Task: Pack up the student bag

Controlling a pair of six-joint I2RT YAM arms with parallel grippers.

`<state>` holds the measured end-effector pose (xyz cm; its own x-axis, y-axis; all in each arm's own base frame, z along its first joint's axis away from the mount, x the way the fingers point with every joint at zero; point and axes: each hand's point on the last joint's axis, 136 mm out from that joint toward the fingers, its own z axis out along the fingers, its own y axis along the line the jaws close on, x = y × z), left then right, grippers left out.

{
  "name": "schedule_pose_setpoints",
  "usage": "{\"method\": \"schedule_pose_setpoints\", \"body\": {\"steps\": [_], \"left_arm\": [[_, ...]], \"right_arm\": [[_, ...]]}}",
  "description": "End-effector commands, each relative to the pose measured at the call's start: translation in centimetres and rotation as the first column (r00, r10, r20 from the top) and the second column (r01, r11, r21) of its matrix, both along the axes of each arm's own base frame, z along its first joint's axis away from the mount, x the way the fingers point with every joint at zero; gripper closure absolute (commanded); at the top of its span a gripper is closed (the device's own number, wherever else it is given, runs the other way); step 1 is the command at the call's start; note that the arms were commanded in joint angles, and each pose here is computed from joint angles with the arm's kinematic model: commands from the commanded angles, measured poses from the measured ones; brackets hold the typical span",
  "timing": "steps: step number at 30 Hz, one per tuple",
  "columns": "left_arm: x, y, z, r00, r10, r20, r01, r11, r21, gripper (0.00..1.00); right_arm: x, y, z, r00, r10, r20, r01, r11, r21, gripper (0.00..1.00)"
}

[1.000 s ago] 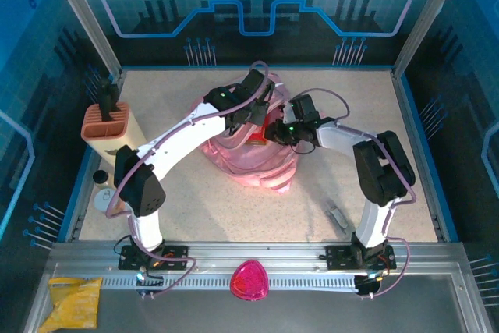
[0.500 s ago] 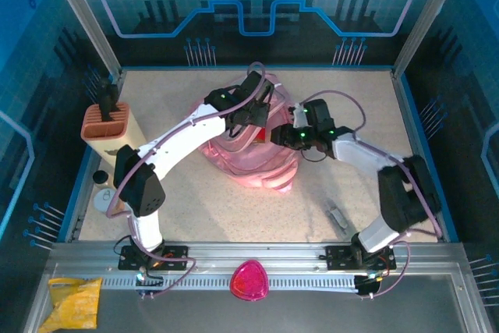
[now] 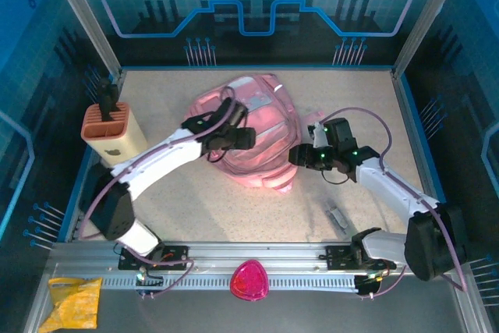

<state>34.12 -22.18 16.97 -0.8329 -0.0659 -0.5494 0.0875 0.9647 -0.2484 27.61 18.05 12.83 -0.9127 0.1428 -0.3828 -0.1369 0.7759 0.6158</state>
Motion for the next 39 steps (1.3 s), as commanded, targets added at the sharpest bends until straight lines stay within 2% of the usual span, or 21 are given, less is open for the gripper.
{"method": "schedule_pose_setpoints", "body": {"steps": [1, 6, 9, 14, 20, 24, 29, 31, 33, 35, 39], "left_arm": [[0.2, 3.5, -0.5, 0.987, 0.158, -0.018, -0.159, 0.98, -0.122, 0.38], [0.5, 7.5, -3.3, 0.948, 0.3, -0.109, -0.319, 0.907, -0.275, 0.4], [1.3, 9.0, -5.4, 0.921, 0.35, -0.173, -0.386, 0.878, -0.282, 0.43], [3.8, 11.4, -7.8, 0.881, 0.425, -0.209, -0.47, 0.833, -0.29, 0.52], [6.4, 9.6, -8.6, 0.911, 0.338, -0.236, -0.409, 0.811, -0.418, 0.6], [6.5, 9.5, -10.3, 0.895, 0.353, -0.273, -0.441, 0.794, -0.418, 0.59], [7.5, 9.5, -10.9, 0.898, 0.349, -0.269, -0.434, 0.81, -0.395, 0.59], [7.9, 9.4, -11.0, 0.898, 0.352, -0.265, -0.435, 0.804, -0.405, 0.62], [8.2, 8.6, -11.0, 0.902, 0.329, -0.28, -0.425, 0.789, -0.443, 0.71], [8.0, 8.2, -11.2, 0.897, 0.329, -0.294, -0.434, 0.78, -0.45, 0.76], [6.8, 6.0, -11.0, 0.911, 0.285, -0.297, -0.398, 0.793, -0.461, 0.81]], "right_arm": [[-1.8, 0.4, -0.6, 0.999, 0.014, -0.034, -0.014, 1.0, -0.006, 0.45], [-3.2, 1.8, -1.3, 0.999, 0.01, -0.047, -0.008, 1.0, 0.026, 0.38], [-3.8, 2.7, -1.7, 0.999, 0.015, -0.048, -0.013, 0.999, 0.043, 0.36], [-4.2, 3.7, -2.4, 0.997, 0.026, -0.072, -0.022, 0.999, 0.047, 0.35], [-4.0, 4.7, -2.8, 0.996, 0.033, -0.086, -0.027, 0.998, 0.062, 0.34], [-3.3, 5.2, -2.7, 0.996, 0.028, -0.08, -0.023, 0.997, 0.068, 0.34], [-3.0, 5.7, -2.5, 0.995, 0.04, -0.089, -0.034, 0.996, 0.077, 0.33], [-2.8, 5.8, -2.5, 0.996, 0.038, -0.082, -0.031, 0.997, 0.077, 0.33], [-2.4, 5.9, -2.4, 0.997, 0.036, -0.074, -0.03, 0.996, 0.082, 0.33], [-1.5, 6.0, -2.1, 0.998, 0.035, -0.053, -0.03, 0.996, 0.078, 0.32], [1.7, 4.6, -2.3, 0.999, -0.019, -0.033, 0.021, 0.998, 0.061, 0.31]]}}
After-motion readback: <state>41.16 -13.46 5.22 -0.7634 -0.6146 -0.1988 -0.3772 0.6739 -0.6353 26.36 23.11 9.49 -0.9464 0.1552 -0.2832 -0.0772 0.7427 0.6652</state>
